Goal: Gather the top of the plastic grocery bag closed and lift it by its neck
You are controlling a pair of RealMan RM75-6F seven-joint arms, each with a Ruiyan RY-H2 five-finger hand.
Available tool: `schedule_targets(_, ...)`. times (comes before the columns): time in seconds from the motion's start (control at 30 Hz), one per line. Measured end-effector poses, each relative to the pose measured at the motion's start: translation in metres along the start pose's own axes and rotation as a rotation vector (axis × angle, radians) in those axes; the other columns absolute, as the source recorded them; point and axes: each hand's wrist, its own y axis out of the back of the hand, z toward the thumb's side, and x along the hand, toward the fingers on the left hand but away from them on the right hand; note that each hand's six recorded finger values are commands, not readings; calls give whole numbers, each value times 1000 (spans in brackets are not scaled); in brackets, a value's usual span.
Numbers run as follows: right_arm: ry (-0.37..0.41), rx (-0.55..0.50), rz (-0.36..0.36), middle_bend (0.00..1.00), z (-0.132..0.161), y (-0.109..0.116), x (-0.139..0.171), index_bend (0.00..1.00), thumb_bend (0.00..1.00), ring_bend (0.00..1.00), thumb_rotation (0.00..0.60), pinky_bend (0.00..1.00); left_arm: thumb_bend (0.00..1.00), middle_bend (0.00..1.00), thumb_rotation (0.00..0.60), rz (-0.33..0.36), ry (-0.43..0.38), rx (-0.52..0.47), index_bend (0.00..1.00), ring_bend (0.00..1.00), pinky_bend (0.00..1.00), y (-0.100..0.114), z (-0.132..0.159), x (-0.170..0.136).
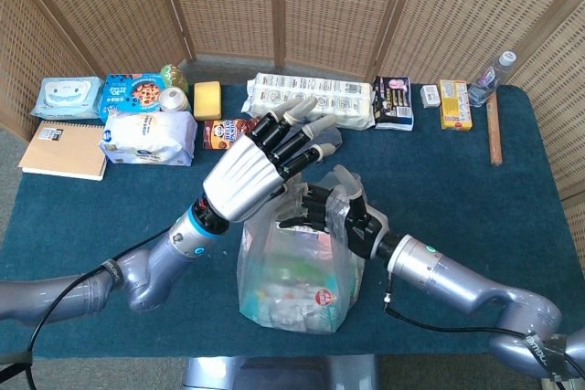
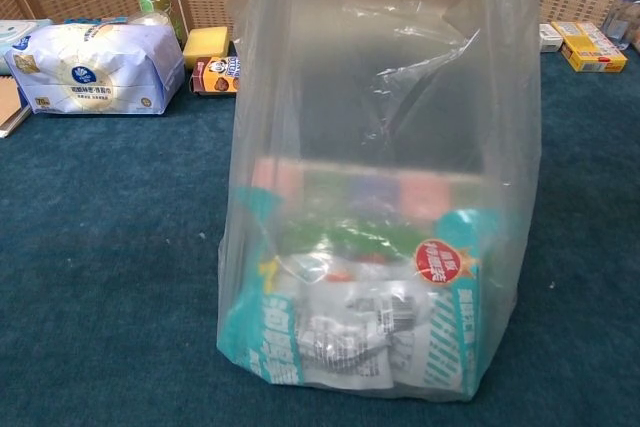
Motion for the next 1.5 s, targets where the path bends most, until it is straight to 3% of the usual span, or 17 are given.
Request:
schedule_targets(0.43, 27, 24, -12, 353, 1, 3, -3, 323, 118, 301, 63, 220, 43, 181, 600, 10, 6, -3, 289, 14, 161, 6, -3, 0)
schedule_targets(0.87, 88, 42, -29, 357, 10, 11, 3, 337, 121, 295, 7, 188, 43, 181, 600, 1, 14, 4, 288, 13, 162, 7, -7, -4)
schedule_targets(1.5, 107, 53, -17, 325, 6, 6, -8, 340, 125, 235, 0, 128, 41, 181, 600, 3, 23, -13, 287, 13, 161, 9, -6, 0)
